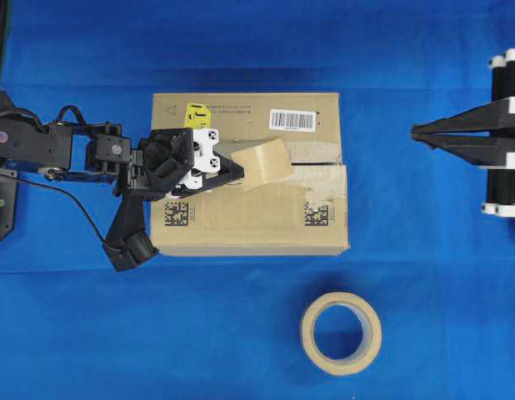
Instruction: Apply tape along the seams of the closed cardboard box to seal it securely.
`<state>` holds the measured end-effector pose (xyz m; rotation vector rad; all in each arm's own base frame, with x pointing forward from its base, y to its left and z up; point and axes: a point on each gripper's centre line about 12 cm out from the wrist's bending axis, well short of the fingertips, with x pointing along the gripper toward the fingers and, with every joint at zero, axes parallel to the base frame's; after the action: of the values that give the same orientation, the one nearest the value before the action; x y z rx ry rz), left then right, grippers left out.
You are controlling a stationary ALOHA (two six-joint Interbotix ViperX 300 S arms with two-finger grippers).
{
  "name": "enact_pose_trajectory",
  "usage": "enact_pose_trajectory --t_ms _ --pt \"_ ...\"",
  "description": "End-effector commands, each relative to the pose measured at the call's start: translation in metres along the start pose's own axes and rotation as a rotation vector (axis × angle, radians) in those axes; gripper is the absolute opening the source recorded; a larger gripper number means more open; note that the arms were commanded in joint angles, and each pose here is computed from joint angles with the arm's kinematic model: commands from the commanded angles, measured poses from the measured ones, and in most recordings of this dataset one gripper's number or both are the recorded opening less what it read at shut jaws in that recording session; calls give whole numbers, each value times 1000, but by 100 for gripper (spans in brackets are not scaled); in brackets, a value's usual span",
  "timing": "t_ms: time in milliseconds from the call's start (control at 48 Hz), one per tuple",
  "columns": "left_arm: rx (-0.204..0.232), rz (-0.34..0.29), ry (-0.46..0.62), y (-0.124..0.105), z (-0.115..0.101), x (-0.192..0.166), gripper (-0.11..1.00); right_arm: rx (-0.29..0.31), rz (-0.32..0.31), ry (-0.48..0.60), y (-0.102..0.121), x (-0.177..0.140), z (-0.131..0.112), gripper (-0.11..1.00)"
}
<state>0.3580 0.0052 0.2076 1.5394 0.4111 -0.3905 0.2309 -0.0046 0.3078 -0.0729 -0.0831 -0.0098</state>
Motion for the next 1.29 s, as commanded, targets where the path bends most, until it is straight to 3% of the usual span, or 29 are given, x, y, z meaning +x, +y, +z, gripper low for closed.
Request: enact_pose_trajectory --t_ms 0,167,417,459,855,1272 --pt "2 32 4 11 -2 -6 2 9 -1 -26 -1 8 9 0" --pt "4 18 4 10 -2 -6 2 33 -7 -26 -1 21 4 3" --pt "2 0 3 8 -2 -5 2 77 -24 17 -3 53 -15 53" --pt "3 -2 2 8 -1 -5 2 78 -25 18 -3 59 -15 56" --pt "3 -5 2 7 -1 -6 2 74 -42 82 -10 104 -29 53" --pt "5 -8 -4 7 1 -6 2 79 -59 243 -16 137 -80 52"
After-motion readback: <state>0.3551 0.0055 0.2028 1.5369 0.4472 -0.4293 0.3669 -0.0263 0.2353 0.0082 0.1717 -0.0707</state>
